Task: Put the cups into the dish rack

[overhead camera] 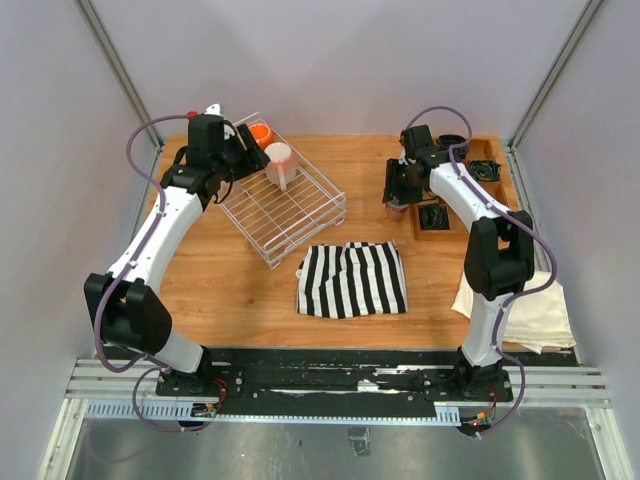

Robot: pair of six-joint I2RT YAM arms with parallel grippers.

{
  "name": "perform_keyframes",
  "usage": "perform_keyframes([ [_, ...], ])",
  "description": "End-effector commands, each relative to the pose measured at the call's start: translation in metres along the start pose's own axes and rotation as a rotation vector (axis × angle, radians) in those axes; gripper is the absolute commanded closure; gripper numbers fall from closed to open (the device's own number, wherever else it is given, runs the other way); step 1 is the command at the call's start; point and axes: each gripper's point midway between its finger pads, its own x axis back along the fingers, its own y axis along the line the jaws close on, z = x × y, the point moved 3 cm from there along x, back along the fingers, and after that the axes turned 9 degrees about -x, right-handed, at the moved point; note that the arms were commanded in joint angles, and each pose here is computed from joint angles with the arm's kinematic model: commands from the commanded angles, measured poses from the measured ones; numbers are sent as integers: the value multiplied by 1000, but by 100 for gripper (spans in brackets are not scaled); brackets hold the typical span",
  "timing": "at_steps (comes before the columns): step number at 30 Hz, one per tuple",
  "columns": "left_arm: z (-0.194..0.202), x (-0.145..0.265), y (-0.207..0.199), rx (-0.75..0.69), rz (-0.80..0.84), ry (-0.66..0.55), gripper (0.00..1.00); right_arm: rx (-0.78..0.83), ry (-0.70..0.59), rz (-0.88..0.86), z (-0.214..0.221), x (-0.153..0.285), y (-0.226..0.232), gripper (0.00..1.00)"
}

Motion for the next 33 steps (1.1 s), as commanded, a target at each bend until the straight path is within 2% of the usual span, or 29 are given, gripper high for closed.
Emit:
perform_keyframes([
  [1, -1, 8, -6, 7, 35, 0, 35, 23, 7, 8, -3, -5, 6, 54],
  [9, -6, 16, -17, 14, 94, -2, 35, 31, 58, 63, 7, -31, -5, 74],
  [12, -3, 16, -22, 16, 128, 13, 35, 32, 67, 77, 10, -33, -9, 85],
  [15, 3, 16, -35, 20, 232, 42, 35, 37, 60, 83, 11, -26, -10, 99],
  [20, 18, 23, -66, 102, 468, 105, 29, 28, 2, 27, 3, 21, -5, 99],
  [23, 24, 29, -79, 166, 597, 118, 27, -19, -42, -76, -6, 58, 6, 99],
  [30, 37, 31, -91, 283, 742, 123, 24, -147, -173, -416, -33, 143, 51, 99],
  [33, 38, 33, -96, 300, 792, 98, 22, -229, -210, -626, -41, 170, 76, 99],
])
